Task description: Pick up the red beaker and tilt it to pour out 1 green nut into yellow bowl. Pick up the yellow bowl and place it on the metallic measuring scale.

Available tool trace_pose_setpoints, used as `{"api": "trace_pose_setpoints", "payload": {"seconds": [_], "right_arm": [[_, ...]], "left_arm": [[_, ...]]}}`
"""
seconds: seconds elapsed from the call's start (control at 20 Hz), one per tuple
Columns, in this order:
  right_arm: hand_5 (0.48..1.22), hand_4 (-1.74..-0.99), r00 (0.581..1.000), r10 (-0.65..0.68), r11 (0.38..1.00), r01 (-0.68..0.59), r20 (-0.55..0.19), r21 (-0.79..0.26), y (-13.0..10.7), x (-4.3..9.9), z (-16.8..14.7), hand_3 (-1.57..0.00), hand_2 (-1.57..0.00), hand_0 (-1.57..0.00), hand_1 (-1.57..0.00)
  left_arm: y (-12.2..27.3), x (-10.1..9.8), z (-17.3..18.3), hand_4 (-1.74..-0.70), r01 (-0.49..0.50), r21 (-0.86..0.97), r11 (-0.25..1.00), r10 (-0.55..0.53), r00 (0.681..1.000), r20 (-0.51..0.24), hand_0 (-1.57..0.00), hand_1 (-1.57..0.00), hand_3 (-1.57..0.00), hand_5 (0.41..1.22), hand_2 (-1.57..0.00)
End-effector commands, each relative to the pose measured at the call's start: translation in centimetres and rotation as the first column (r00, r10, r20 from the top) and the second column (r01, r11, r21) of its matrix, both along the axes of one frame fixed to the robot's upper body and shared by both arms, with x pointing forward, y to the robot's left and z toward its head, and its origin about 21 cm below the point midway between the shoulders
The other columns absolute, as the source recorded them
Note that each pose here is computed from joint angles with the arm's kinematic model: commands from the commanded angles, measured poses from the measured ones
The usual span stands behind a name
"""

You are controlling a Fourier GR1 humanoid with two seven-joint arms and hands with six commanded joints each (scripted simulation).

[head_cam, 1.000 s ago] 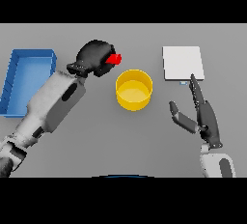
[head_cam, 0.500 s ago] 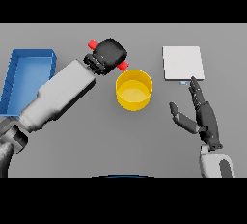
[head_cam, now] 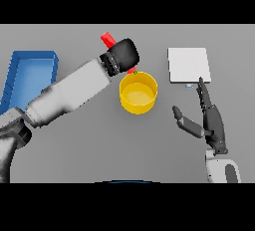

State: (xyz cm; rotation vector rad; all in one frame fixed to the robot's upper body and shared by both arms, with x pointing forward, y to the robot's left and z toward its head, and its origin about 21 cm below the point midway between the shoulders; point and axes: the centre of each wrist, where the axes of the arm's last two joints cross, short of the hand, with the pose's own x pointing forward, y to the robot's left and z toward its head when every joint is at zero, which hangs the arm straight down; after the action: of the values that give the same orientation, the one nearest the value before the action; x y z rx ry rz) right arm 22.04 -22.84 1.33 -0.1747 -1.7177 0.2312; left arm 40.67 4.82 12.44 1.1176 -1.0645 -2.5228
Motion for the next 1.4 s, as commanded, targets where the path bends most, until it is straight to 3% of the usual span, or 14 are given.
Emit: {"api": "trace_pose_setpoints", "payload": {"seconds": [0.0,0.15,0.4,0.6,0.7,0.85,1.05,1.15,1.25,1.35], "right_arm": [[0.567,-1.152,1.0,0.006,1.0,-0.006,-0.001,0.011,0.2,0.0,-0.2,0.0,0.0,0.0,0.0],[0.567,-1.135,1.0,0.001,1.0,-0.001,-0.002,0.03,0.3,0.7,0.1,0.0,0.0,0.0,0.0],[0.579,-1.136,1.0,0.009,1.0,-0.01,0.013,0.015,-0.2,0.2,0.1,0.0,0.0,0.0,0.0],[0.575,-1.128,1.0,0.006,1.0,-0.006,0.015,0.02,0.1,-0.1,0.0,0.0,0.0,0.0,0.0],[0.572,-1.138,1.0,-0.009,1.0,0.009,0.006,0.011,0.2,0.2,0.1,0.0,0.0,0.0,0.0],[0.563,-1.135,1.0,0.005,1.0,-0.005,0.009,0.004,0.2,0.3,0.0,0.0,0.0,0.0,0.0],[0.554,-1.128,0.999,0.025,1.0,-0.025,0.033,0.014,0.7,0.1,-0.1,0.0,0.0,0.0,0.0],[0.559,-1.105,0.999,0.042,0.998,-0.043,0.017,0.04,0.6,0.3,-0.1,0.0,0.0,0.0,0.0],[0.572,-1.102,0.998,0.046,0.999,-0.047,0.038,0.025,0.3,0.4,0.3,0.0,0.0,0.0,0.0],[0.578,-1.105,0.998,0.049,0.998,-0.05,0.034,0.025,0.4,0.4,0.1,0.0,0.0,0.0,0.0]], "left_arm": [[-0.3,-0.1,0.0,-1.74,0.013,0.034,0.999,-0.013,1.0,0.014,-1.57,-1.57,-1.55,1.221,-1.57],[-1.1,-0.1,0.1,-1.74,0.066,0.112,0.992,-0.071,0.996,0.049,-1.57,-1.57,-1.56,1.221,-1.57],[-1.7,0.1,0.1,-1.73,0.125,0.237,0.963,-0.153,0.982,0.106,-1.57,-1.57,-1.57,1.221,-1.57],[-3.3,-0.1,1.2,-1.73,0.18,0.342,0.922,-0.25,0.953,0.173,-1.57,-1.57,-1.57,1.221,-1.57],[-4.0,0.0,3.1,-1.73,0.201,0.381,0.903,-0.291,0.937,0.195,-1.57,-1.57,-1.57,1.221,-1.57],[-4.8,1.2,8.7,-1.73,0.16,0.409,0.898,-0.294,0.912,0.288,-1.57,-1.57,-1.57,1.221,-1.57],[-1.6,3.7,15.4,-1.72,0.028,0.24,0.97,-0.126,0.906,0.405,-1.57,-1.57,-1.57,1.221,-1.57],[0.1,4.6,18.9,-1.73,-0.082,0.076,0.994,0.041,0.899,0.436,-1.57,-1.57,-1.57,1.221,-1.57],[3.5,5.6,21.9,-1.73,-0.227,-0.189,0.955,0.28,0.9,0.335,-1.57,-1.57,-1.52,1.221,-1.57],[8.4,6.6,23.5,-1.73,-0.36,-0.443,0.821,0.476,0.861,0.182,-1.57,-1.57,-1.51,1.221,-1.57]]}}
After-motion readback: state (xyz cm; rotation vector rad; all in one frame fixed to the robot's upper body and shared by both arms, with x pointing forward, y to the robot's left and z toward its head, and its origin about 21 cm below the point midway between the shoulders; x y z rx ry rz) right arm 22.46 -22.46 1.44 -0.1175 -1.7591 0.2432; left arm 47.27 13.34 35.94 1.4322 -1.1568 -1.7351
